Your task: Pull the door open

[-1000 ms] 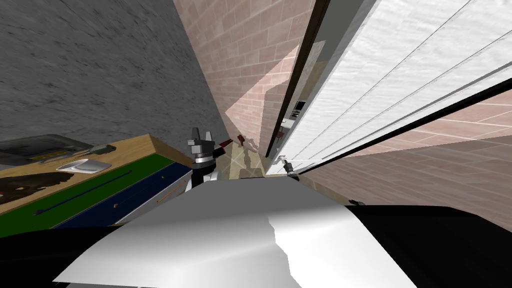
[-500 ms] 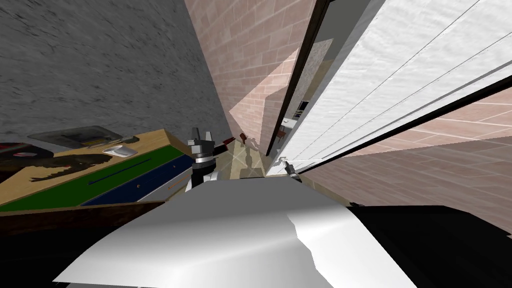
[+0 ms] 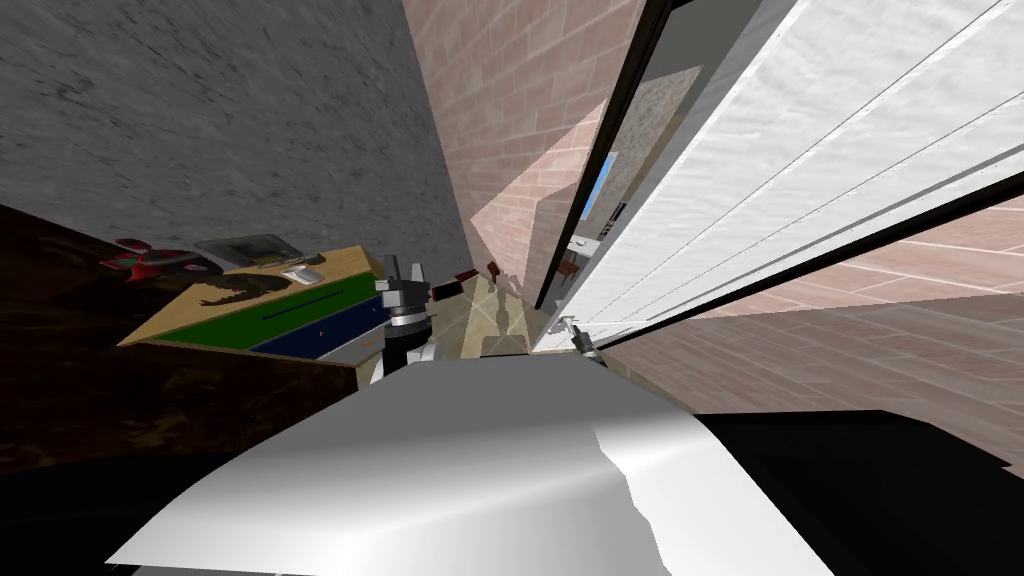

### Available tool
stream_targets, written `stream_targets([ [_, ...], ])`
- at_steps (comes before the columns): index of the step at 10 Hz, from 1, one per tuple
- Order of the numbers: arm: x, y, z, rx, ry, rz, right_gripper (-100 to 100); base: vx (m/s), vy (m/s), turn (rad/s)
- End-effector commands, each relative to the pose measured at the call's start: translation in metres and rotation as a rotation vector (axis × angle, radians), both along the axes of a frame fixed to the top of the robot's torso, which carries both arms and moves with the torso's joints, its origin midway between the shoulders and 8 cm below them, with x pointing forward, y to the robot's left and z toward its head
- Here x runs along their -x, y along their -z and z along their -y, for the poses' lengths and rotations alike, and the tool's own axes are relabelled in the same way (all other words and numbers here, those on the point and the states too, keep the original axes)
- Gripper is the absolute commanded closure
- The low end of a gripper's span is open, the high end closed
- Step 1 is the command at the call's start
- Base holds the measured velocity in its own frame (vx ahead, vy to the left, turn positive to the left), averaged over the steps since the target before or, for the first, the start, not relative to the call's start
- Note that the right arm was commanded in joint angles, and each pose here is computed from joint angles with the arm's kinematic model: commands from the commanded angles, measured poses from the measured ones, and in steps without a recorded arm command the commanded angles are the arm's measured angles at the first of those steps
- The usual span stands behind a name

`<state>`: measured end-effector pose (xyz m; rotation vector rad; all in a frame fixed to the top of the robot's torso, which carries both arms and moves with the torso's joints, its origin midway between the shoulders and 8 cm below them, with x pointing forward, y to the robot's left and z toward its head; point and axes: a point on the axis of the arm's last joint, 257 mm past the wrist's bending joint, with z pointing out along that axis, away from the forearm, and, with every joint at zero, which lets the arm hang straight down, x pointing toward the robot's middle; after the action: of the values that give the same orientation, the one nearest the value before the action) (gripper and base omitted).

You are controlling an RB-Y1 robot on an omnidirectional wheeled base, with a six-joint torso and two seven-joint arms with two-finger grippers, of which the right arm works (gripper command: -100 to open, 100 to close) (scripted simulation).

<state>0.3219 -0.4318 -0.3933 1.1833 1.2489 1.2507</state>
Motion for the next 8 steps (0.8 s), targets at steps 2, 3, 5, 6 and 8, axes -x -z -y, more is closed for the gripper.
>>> stream_targets([
  [2,0.015,0.0,0.004,0.001,-0.007,0.0,100,-0.228,-0.069,0.161],
  [3,0.017,0.0,0.005,0.001,-0.009,0.0,100,-0.168,-0.069,0.109],
  [5,0.02,0.002,0.003,-0.001,-0.013,-0.005,100,-0.144,-0.035,0.095],
  [6,0.016,0.003,0.0,-0.002,-0.021,-0.007,100,-0.132,-0.028,0.068],
  [8,0.01,0.003,-0.004,-0.003,-0.028,-0.007,100,-0.216,-0.065,0.118],
])
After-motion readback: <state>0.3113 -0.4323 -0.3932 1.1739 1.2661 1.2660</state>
